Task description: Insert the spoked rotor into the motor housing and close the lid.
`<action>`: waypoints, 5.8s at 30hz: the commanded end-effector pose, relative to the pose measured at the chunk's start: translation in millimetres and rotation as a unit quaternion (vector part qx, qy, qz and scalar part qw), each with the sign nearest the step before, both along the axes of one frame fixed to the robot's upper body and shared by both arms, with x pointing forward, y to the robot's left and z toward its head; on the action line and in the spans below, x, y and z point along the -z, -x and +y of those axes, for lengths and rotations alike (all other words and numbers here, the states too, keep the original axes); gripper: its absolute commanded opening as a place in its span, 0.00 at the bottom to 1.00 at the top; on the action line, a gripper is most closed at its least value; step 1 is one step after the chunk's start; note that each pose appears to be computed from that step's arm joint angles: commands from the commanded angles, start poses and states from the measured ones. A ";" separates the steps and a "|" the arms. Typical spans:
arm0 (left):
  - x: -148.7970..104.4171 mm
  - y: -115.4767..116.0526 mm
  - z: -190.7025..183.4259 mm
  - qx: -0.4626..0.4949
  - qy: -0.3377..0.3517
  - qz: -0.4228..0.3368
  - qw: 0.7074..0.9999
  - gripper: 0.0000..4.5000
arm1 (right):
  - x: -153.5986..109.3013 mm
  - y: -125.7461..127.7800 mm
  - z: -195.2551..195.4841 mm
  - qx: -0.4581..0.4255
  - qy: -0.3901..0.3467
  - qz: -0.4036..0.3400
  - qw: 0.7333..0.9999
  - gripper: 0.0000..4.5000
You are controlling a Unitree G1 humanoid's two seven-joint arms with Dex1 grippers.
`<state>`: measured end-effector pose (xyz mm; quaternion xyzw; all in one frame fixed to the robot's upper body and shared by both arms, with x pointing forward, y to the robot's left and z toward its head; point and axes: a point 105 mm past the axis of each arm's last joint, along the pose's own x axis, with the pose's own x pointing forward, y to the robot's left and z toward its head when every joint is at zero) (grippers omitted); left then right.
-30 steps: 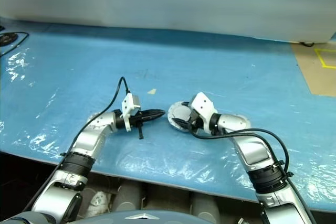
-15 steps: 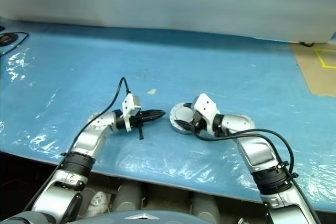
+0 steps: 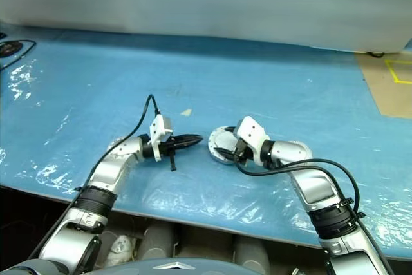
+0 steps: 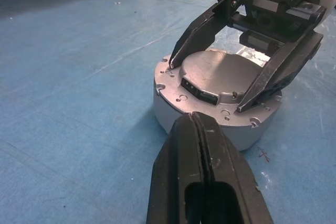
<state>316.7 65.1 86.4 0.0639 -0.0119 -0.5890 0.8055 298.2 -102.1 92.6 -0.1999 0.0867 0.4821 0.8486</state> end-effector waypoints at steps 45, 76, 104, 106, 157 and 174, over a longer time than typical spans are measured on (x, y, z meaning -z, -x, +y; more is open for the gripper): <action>22.5 1.4 -37.1 0.069 -0.122 0.035 0.990 0.00 | -27.8 5.7 8.8 -0.015 -0.089 0.006 0.996 0.99; 28.1 0.3 -39.5 0.071 -0.123 0.021 0.990 0.00 | -16.6 24.3 -11.9 0.097 -0.199 0.338 0.915 0.99; 24.9 -5.2 -39.5 0.058 -0.116 0.004 0.992 0.00 | -8.0 38.8 -3.5 0.086 -0.296 0.454 0.836 0.42; 22.8 -7.0 -39.6 0.052 -0.111 0.000 0.992 0.00 | -4.5 37.7 -6.6 0.101 -0.286 0.451 0.839 0.34; -41.0 -59.6 3.1 -0.165 0.272 0.231 0.920 0.82 | -80.1 -45.2 -46.8 0.198 -0.630 0.288 0.693 0.27; -68.8 -45.0 -25.1 -0.069 0.382 0.349 0.853 0.99 | -89.6 -28.0 -27.4 0.131 -0.623 0.311 0.705 0.27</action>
